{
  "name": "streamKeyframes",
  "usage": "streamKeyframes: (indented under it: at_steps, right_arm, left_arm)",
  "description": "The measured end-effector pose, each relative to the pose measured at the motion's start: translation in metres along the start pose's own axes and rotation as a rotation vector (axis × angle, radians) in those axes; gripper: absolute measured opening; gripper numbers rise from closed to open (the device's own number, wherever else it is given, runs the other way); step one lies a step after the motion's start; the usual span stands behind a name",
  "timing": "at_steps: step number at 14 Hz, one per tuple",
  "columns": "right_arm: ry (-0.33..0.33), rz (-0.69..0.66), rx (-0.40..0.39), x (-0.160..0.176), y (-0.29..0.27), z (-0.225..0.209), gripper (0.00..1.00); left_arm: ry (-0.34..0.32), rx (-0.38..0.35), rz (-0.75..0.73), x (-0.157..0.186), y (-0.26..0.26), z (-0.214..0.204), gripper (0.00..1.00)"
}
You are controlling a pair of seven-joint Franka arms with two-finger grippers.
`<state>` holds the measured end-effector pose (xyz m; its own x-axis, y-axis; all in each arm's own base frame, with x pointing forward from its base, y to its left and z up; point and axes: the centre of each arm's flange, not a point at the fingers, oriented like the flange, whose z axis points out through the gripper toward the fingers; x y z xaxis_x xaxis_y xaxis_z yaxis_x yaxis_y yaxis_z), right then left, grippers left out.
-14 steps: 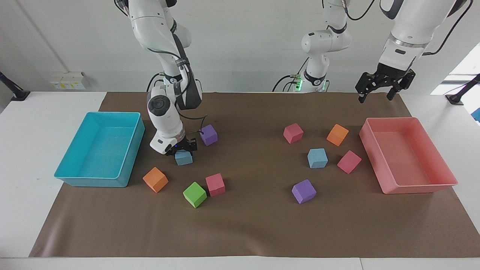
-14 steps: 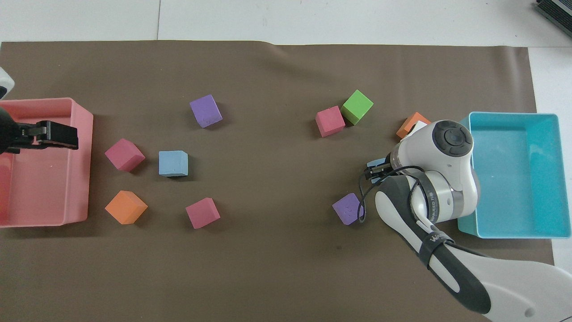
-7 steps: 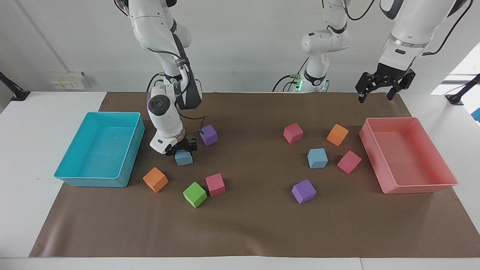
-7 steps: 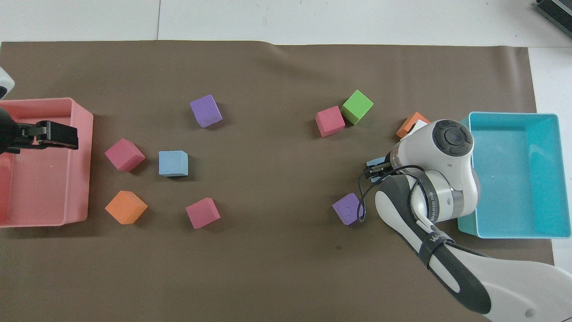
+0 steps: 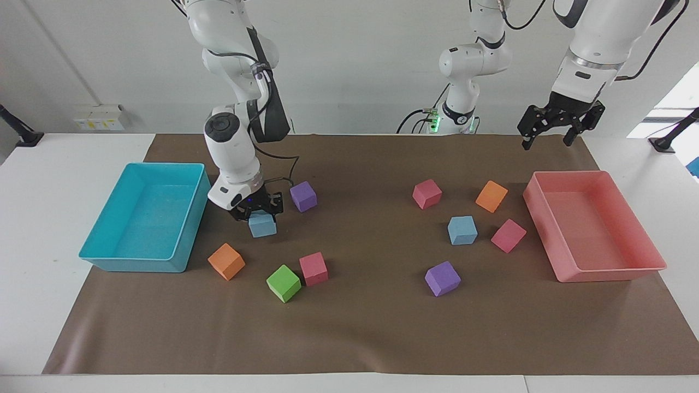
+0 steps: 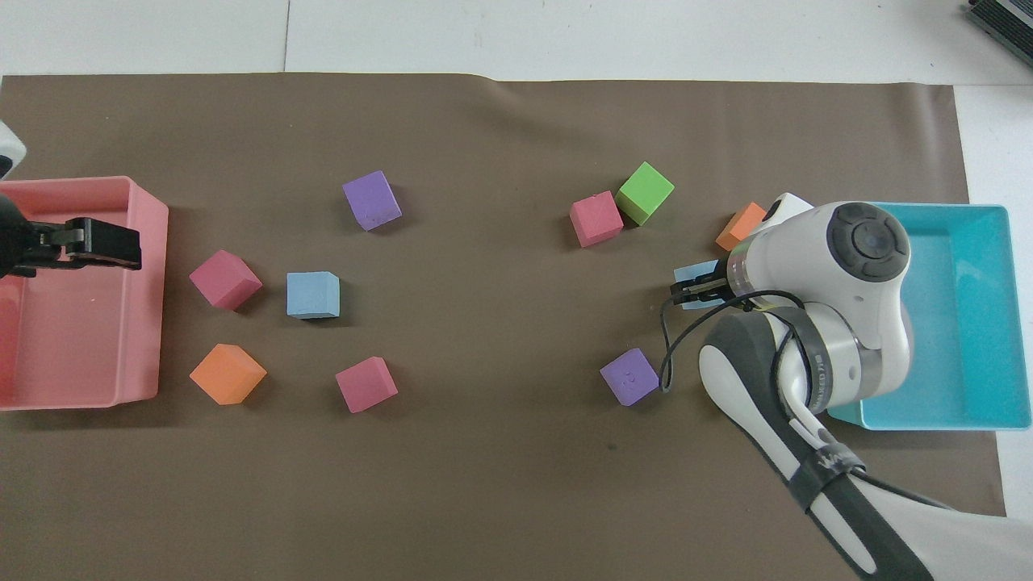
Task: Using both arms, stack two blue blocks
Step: 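Close the right gripper on the light-blue cube, then carry the light-blue cube with the right gripper toward the table centre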
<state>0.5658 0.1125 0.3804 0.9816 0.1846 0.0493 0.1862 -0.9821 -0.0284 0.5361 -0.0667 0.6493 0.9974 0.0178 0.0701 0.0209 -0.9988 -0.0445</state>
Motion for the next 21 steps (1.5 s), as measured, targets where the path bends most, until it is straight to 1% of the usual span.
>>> streamKeyframes:
  at_steps: [3,5,8,11,13,16,21]
  right_arm:
    - [-0.011,0.010,-0.002,-0.005,-0.001,-0.037,0.63]
    - [-0.006,0.039,-0.001,-0.001,-0.006,-0.050,0.63]
    - [0.007,0.081,0.004,0.007,-0.040,-0.059,0.63]
    - [-0.001,0.134,0.010,0.021,-0.084,-0.070,0.63]
    - [0.003,0.165,0.018,0.031,-0.116,-0.069,0.63]
    - [-0.015,0.193,0.021,0.036,-0.163,-0.051,0.63]
    - [-0.033,0.229,0.022,0.043,-0.219,-0.026,0.63]
  left_arm:
    - [0.000,0.000,0.000,0.000,0.000,0.000,1.00]
    - [0.000,0.000,0.000,0.000,0.000,0.000,1.00]
    - [0.000,0.000,0.001,0.000,0.000,0.000,1.00]
    - [0.000,0.000,0.000,0.000,0.000,0.000,1.00]
    - [0.000,0.000,0.000,0.000,0.000,0.000,1.00]
    - [0.000,0.000,0.000,0.000,0.000,0.000,1.00]
    - [0.000,0.000,0.000,0.000,0.000,0.000,1.00]
